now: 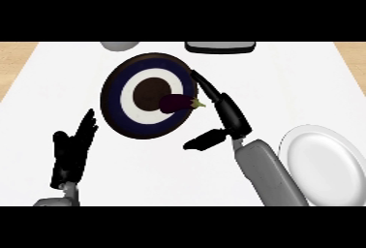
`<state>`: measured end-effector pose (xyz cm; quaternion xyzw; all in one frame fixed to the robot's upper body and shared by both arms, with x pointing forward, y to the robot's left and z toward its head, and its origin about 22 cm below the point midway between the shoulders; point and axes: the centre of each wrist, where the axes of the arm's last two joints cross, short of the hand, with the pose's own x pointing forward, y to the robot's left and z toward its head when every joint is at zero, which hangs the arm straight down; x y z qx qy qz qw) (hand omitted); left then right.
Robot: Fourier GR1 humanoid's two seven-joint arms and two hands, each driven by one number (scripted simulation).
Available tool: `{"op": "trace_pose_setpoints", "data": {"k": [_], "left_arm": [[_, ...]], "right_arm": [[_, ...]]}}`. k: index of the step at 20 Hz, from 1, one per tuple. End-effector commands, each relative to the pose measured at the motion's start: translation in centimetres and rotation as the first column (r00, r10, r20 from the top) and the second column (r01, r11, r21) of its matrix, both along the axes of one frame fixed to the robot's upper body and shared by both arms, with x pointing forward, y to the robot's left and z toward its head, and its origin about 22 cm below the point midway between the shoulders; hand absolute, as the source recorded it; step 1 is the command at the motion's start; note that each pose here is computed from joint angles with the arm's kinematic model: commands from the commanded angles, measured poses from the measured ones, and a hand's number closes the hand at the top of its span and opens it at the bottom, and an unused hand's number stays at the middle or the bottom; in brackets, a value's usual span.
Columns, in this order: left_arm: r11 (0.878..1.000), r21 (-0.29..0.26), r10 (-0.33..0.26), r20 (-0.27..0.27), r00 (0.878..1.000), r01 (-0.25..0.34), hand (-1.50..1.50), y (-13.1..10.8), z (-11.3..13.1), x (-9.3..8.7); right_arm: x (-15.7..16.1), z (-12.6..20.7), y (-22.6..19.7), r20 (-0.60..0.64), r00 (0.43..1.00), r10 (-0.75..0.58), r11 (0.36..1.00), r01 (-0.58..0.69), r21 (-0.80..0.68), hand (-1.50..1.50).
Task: Pick the eggplant from the plate and place it in the plate
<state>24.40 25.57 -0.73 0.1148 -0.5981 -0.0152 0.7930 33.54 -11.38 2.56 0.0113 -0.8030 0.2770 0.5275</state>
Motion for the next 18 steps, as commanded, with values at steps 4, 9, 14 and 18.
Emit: {"op": "trace_pose_setpoints", "data": {"k": [4,9,14,18], "left_arm": [[1.0,-0.016,-0.003,-0.017,1.0,0.003,0.0,-0.7,0.5,2.0],[1.0,0.0,-0.014,0.002,1.0,0.014,0.0,-2.1,-0.3,0.7],[1.0,0.001,0.024,-0.005,1.0,-0.024,0.0,-0.4,0.0,-0.4],[1.0,0.002,0.003,-0.006,1.0,-0.003,0.0,1.1,0.5,0.3]], "right_arm": [[0.1,-1.0,-1.7,-0.004,0.998,-0.067,0.997,0.066,-0.048,-1.5],[0.3,-0.1,1.2,0.01,0.992,-0.124,0.99,0.124,-0.069,-1.5],[0.1,-2.1,-0.2,0.01,0.991,-0.132,0.987,0.132,-0.093,-1.5],[1.8,-0.6,-3.7,0.032,0.984,-0.177,0.975,0.18,-0.127,-1.5]]}}
